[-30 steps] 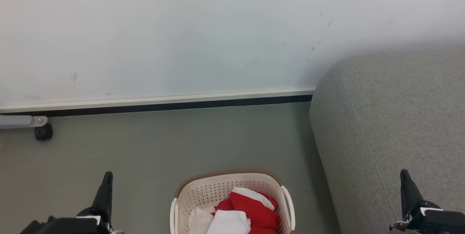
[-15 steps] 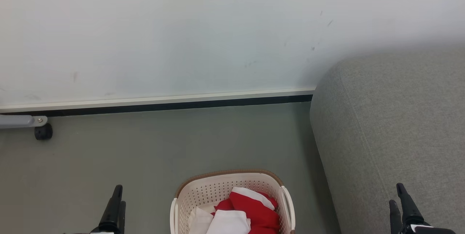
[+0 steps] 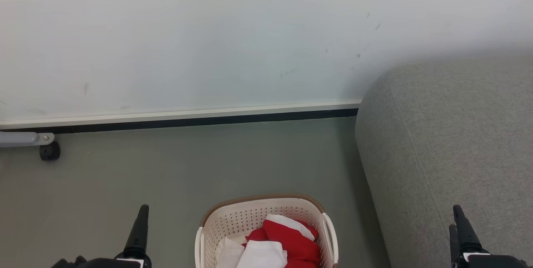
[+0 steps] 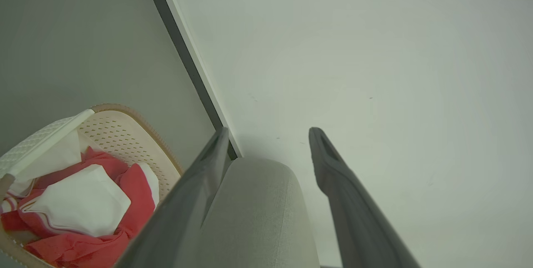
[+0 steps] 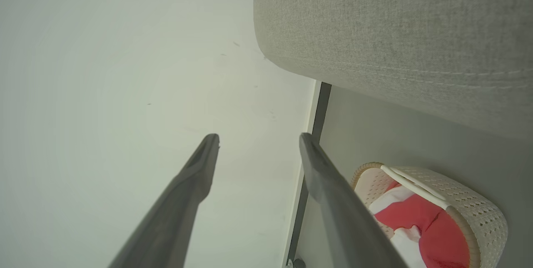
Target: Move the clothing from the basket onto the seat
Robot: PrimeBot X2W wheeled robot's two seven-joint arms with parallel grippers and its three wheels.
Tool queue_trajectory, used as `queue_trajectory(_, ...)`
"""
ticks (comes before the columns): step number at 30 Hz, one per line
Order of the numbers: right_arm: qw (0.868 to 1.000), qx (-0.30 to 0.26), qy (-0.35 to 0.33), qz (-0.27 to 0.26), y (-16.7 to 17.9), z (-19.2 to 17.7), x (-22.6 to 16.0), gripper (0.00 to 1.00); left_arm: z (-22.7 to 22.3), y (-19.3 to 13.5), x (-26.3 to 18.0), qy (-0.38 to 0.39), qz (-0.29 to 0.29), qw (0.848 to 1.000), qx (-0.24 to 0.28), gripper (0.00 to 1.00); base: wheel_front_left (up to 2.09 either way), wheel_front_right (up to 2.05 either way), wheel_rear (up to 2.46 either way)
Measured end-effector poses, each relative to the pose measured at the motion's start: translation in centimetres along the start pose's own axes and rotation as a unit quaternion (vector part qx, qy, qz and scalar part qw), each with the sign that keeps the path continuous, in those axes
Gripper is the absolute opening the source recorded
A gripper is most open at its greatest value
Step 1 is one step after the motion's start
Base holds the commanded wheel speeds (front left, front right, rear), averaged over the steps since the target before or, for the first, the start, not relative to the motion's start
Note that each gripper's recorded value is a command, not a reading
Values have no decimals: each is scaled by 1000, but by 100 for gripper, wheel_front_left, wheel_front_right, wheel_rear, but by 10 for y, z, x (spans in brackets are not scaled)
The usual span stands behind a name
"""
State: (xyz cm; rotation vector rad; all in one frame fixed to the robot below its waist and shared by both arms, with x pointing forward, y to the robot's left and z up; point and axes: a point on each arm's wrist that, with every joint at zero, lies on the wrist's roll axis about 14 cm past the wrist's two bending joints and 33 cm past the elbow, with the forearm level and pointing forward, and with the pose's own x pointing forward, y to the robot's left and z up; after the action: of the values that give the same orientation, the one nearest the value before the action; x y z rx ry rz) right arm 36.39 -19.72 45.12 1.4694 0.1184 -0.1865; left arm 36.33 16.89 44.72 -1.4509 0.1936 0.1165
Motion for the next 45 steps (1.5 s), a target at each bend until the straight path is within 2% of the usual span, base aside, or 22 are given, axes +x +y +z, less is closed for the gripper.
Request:
queue_trajectory(5,999,-52,3,-4,3,-4,1,100,-2,-4,2,-2,-1,999,36,100,0,0,0)
queue_trajectory(15,985,-173,11,6,12,-16,2,100,-8,-11,6,3,-2,987,158,100,0,0,0)
queue_trajectory(28,951,-310,12,18,17,-24,1,100,-14,-20,9,6,-17,946,323,100,0,0,0)
queue_trajectory(35,926,-376,9,24,17,-26,0,100,-14,-23,9,0,-22,922,386,100,0,0,0)
queue_trajectory(38,919,-393,7,24,18,-26,0,100,-14,-24,9,-4,-25,917,398,100,0,0,0)
queue_trajectory(45,895,-445,0,36,22,-30,-2,100,-15,-28,8,-14,-33,891,452,100,0,0,0)
